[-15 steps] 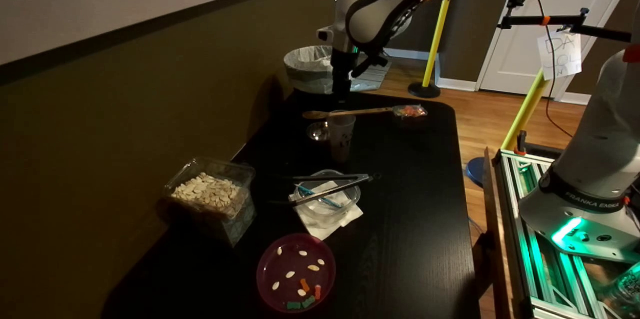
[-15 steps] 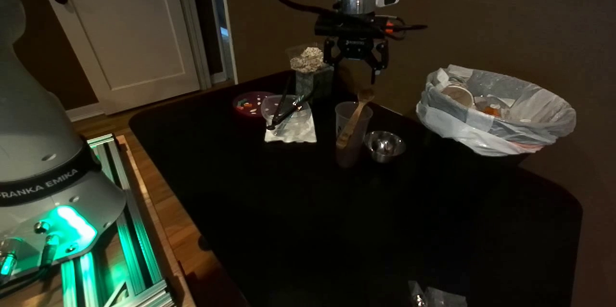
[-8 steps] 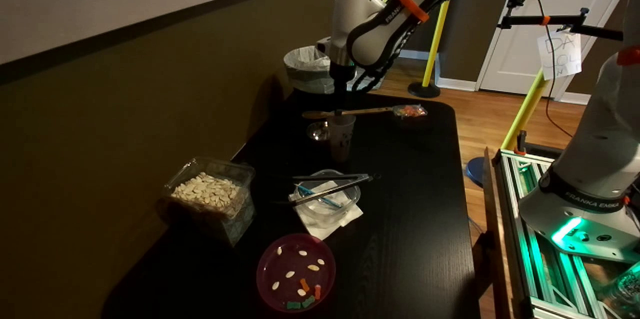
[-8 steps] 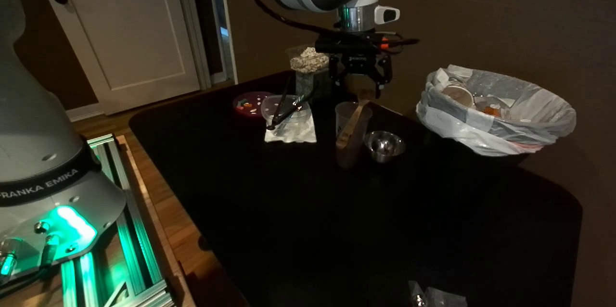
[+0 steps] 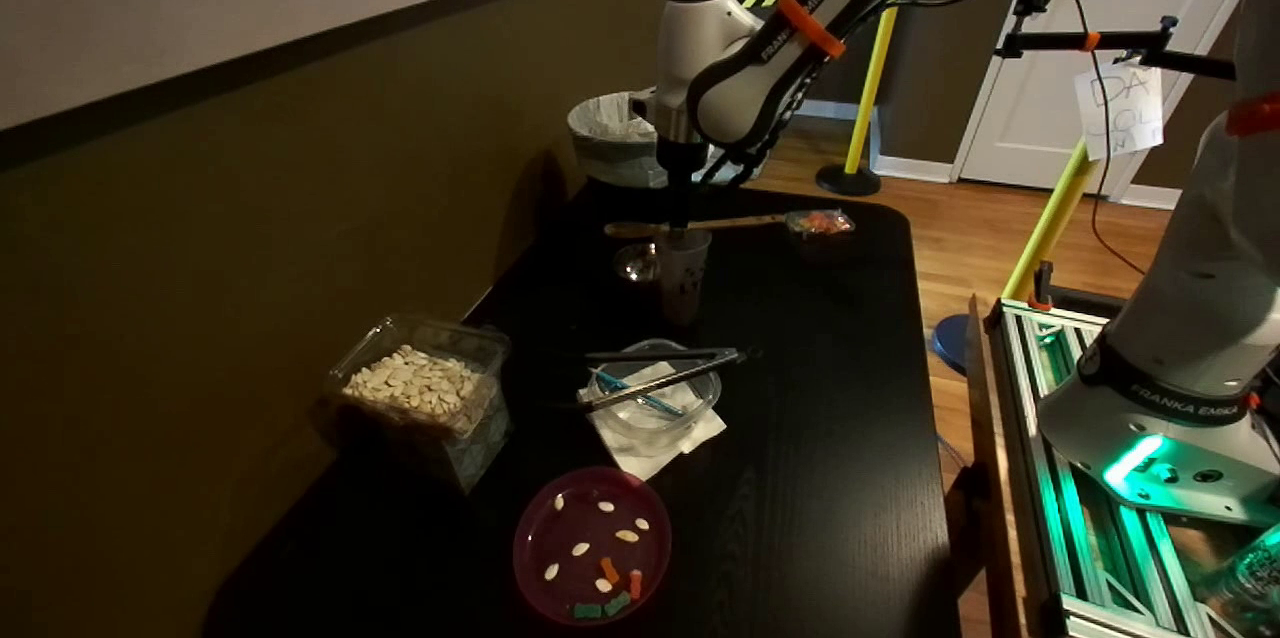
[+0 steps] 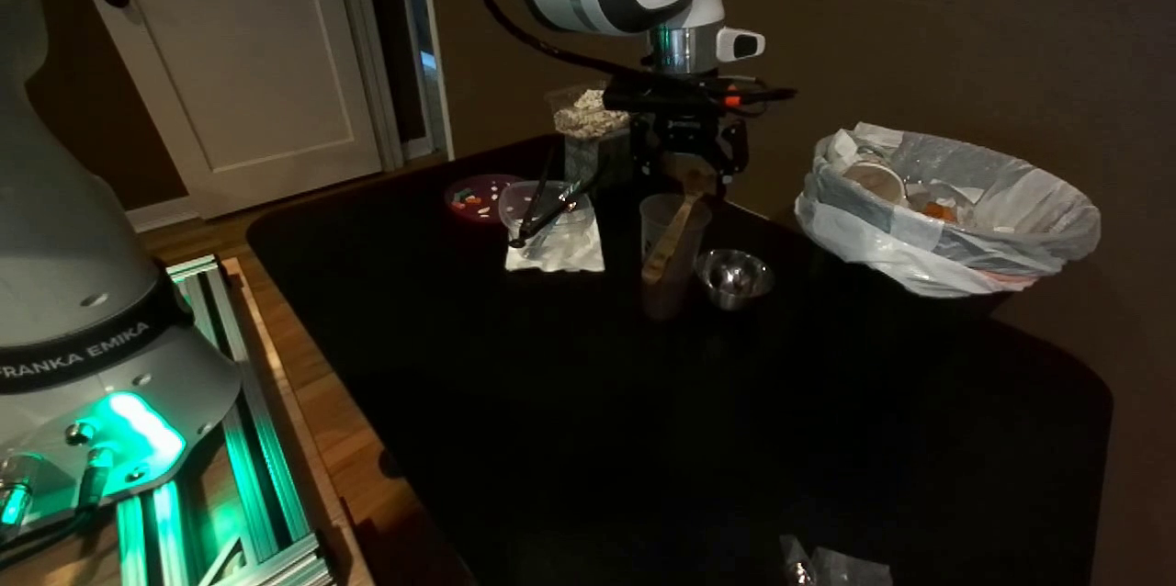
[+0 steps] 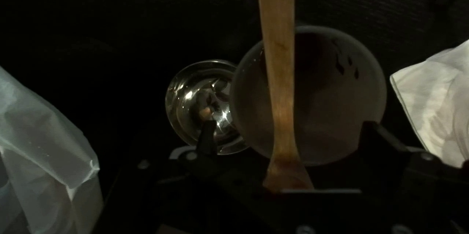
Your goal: Move the wooden spoon to the top of the clear container.
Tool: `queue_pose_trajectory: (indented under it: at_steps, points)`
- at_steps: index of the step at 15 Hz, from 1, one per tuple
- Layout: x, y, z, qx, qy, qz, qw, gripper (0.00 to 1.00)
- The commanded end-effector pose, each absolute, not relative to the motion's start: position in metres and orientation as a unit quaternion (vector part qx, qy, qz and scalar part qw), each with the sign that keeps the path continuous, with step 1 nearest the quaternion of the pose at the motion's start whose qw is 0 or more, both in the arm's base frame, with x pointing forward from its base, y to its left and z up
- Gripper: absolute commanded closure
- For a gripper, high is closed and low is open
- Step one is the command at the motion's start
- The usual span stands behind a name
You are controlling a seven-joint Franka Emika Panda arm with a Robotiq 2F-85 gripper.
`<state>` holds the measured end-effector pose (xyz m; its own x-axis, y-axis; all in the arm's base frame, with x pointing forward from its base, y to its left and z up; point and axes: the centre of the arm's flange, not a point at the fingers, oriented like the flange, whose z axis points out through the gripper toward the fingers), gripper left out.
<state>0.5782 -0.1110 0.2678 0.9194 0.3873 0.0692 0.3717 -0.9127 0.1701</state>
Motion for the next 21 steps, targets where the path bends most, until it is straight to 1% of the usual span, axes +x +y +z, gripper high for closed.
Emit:
queue_pose_trajectory:
  at_steps: [1, 2, 3, 4, 5, 7, 8, 11, 12, 13, 14, 17, 18, 20, 21]
  points:
    - [0.588, -0.115, 0.262, 0.979, 0.183, 0.031, 0.079, 0.06]
    - [0.589, -0.115, 0.261, 0.98, 0.181, 0.028, 0.079, 0.18]
    - [0.589, -0.116, 0.261, 0.98, 0.18, 0.027, 0.079, 0.19]
    - [0.59, -0.116, 0.261, 0.98, 0.179, 0.026, 0.079, 0.26]
    - [0.591, -0.117, 0.26, 0.981, 0.177, 0.025, 0.079, 0.29]
    - [0.592, -0.119, 0.259, 0.982, 0.173, 0.021, 0.079, 0.25]
    - [0.593, -0.119, 0.258, 0.982, 0.172, 0.019, 0.078, 0.28]
    - [0.595, -0.123, 0.256, 0.983, 0.167, 0.015, 0.078, 0.24]
    - [0.596, -0.124, 0.254, 0.983, 0.165, 0.013, 0.077, 0.25]
    - [0.596, -0.125, 0.253, 0.984, 0.163, 0.012, 0.077, 0.24]
    - [0.597, -0.125, 0.251, 0.984, 0.162, 0.012, 0.076, 0.27]
    - [0.598, -0.127, 0.248, 0.984, 0.16, 0.01, 0.075, 0.31]
    - [0.599, -0.128, 0.247, 0.984, 0.159, 0.009, 0.075, 0.35]
    - [0.6, -0.129, 0.246, 0.985, 0.158, 0.008, 0.075, 0.62]
    - [0.6, -0.129, 0.246, 0.985, 0.158, 0.008, 0.075, 0.72]
